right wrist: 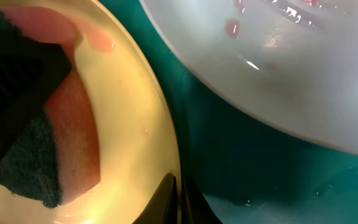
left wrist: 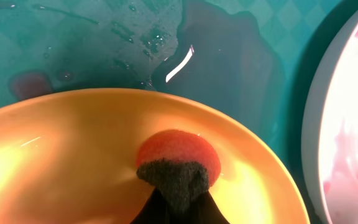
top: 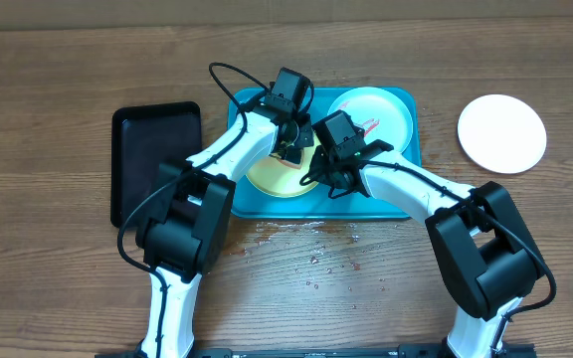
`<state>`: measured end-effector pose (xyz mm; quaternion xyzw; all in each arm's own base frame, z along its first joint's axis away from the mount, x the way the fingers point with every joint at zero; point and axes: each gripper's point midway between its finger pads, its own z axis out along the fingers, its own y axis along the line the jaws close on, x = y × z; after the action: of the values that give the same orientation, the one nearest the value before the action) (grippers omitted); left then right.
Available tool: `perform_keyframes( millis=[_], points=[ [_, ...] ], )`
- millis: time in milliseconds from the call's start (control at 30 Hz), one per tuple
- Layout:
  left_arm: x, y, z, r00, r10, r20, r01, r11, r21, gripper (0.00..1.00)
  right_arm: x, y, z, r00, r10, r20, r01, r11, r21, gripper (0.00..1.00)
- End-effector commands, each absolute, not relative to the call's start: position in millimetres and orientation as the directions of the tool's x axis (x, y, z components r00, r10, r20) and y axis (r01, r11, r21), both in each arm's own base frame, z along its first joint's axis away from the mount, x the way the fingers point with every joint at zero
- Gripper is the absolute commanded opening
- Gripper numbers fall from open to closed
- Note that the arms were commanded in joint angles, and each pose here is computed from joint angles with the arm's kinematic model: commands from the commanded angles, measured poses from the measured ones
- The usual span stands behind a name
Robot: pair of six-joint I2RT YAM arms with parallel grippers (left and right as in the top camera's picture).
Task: Clean dirty plates on tray and stack at the side
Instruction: 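Scrub the yellow plate with the sponge while right gripper holds rim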
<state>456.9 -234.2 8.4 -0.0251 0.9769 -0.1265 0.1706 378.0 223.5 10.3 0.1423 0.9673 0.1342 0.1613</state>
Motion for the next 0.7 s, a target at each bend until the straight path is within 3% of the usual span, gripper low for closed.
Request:
perform_keyframes(
  millis=[0,267,667],
  points=[
    [419,-237,-49,-0.983,-0.065,-0.173,-0.025,0.974,-0.226,0.04,377,248,24,-0.922,0.262,-0.286,0.150,0.921,0.359,0.04],
    [429,-222,-50,-0.965,-0.132,-0.228,-0.101,0.984,-0.144,0.04,375,250,24,-0.925,0.259,-0.277,0.147,0.918,0.368,0.04],
    [408,-146,-53,-0.974,-0.123,-0.188,-0.156,0.972,0.174,0.04,374,249,23,-0.927,0.258,-0.273,0.149,0.920,0.363,0.04]
  ],
)
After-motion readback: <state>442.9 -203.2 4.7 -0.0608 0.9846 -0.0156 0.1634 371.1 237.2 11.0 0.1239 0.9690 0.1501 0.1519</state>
